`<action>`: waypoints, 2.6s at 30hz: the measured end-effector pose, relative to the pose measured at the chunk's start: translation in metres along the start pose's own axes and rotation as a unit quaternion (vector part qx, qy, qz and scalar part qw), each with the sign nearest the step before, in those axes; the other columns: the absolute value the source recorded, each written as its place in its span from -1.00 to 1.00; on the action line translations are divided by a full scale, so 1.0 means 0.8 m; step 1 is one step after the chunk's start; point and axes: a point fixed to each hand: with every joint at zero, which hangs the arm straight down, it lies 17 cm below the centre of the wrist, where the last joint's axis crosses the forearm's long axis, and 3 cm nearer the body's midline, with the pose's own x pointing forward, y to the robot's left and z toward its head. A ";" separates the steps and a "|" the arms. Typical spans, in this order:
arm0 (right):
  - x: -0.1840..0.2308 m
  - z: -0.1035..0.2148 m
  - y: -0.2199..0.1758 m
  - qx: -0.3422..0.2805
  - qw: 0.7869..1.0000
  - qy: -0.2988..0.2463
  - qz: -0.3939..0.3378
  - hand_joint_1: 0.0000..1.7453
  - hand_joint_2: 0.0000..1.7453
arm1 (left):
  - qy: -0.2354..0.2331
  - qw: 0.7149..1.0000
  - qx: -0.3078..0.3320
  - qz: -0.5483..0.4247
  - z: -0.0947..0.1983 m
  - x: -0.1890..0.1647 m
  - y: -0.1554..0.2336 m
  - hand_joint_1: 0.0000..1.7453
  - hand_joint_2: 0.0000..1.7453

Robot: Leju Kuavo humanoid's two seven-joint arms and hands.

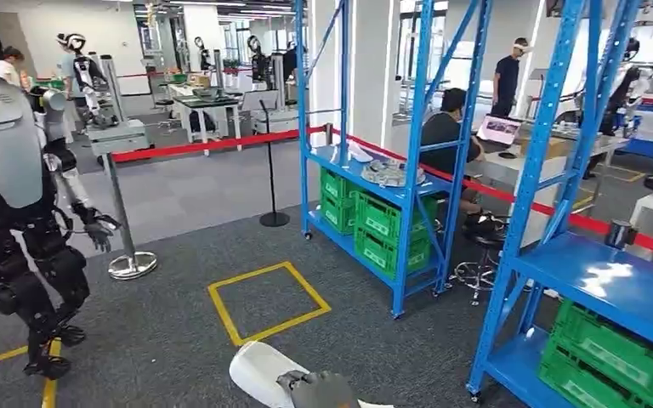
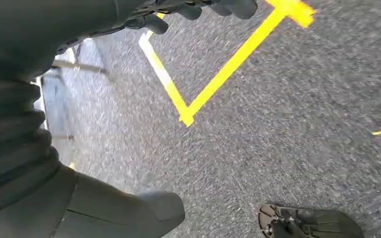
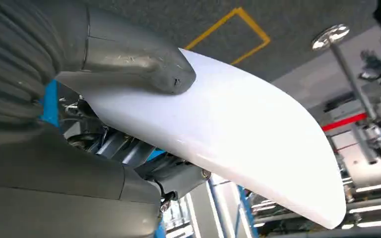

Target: Take the parts from the cabinet and place them on the table.

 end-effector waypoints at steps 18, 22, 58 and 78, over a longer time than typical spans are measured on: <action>0.009 -0.007 -0.006 -0.004 1.000 -0.008 0.003 1.00 1.00 | 0.007 1.000 0.008 0.003 0.000 -0.003 0.001 -1.00 1.00; 0.011 -0.010 -0.010 -0.003 1.000 -0.017 0.005 1.00 1.00 | 0.004 1.000 0.015 0.006 -0.001 0.002 0.005 -1.00 1.00; 0.007 -0.030 -0.019 0.005 0.999 -0.052 0.005 1.00 1.00 | -0.002 0.999 0.020 0.045 -0.001 0.015 -0.010 -1.00 1.00; -0.041 0.015 0.025 0.013 1.000 0.020 0.004 1.00 1.00 | -0.002 1.000 0.001 0.007 -0.001 0.028 -0.012 -1.00 1.00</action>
